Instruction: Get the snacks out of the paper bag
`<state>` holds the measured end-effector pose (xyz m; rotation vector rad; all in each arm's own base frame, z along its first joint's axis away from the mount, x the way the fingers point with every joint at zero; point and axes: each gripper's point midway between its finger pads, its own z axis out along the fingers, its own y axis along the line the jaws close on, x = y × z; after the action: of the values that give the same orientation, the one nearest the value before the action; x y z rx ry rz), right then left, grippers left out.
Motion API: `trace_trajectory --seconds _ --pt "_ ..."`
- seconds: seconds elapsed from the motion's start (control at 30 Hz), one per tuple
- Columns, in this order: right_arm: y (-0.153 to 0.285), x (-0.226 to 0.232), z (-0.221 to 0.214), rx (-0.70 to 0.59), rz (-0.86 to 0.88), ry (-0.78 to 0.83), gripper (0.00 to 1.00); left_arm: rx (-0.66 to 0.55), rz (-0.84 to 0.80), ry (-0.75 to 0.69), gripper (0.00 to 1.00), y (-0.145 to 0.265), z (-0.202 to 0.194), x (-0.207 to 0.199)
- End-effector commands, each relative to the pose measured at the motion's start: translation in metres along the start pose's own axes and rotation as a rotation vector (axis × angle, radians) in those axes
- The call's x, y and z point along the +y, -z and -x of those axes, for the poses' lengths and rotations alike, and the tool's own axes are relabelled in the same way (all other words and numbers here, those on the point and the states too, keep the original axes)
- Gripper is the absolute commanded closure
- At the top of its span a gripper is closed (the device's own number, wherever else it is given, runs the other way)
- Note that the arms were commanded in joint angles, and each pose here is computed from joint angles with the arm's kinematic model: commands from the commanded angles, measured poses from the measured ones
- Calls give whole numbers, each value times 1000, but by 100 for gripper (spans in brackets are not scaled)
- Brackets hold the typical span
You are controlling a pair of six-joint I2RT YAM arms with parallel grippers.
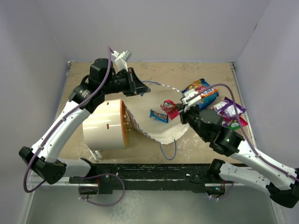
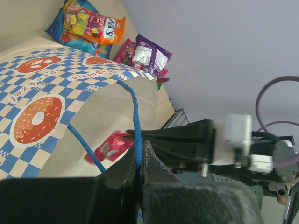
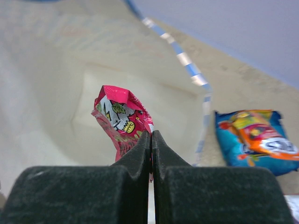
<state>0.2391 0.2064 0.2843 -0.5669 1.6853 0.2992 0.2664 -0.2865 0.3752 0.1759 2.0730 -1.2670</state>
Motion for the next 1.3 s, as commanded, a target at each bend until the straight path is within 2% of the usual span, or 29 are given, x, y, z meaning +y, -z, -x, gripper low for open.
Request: trace_trajectory --seconds 0.0,0.2,0.37,0.47,0.63,0.8,1.03,1.27 --pt "28 -47 63 -179 -193 14 100 -47 -17 -64 100 14 16 -14" --pt "48 -95 109 -301 -457 -26 100 -23 -14 -105 100 15 11 -12" --pt "34 -144 98 -254 -707 -132 100 18 -53 -115 100 10 5 -15" --pt "17 -178 71 -177 -789 -253 100 36 -67 -127 100 9 3 -17" --pt "-7 -211 15 -14 -864 -423 100 80 -86 -108 100 6 -5 -16" --pt "10 -240 -35 54 -1000 -594 100 86 -107 -103 100 3 -5 -18" --pt "27 -275 -88 169 -1106 -671 100 94 -102 -92 100 3 -8 -16" --pt "26 -276 -134 296 -1195 -750 100 87 -105 -82 100 5 -5 -20"
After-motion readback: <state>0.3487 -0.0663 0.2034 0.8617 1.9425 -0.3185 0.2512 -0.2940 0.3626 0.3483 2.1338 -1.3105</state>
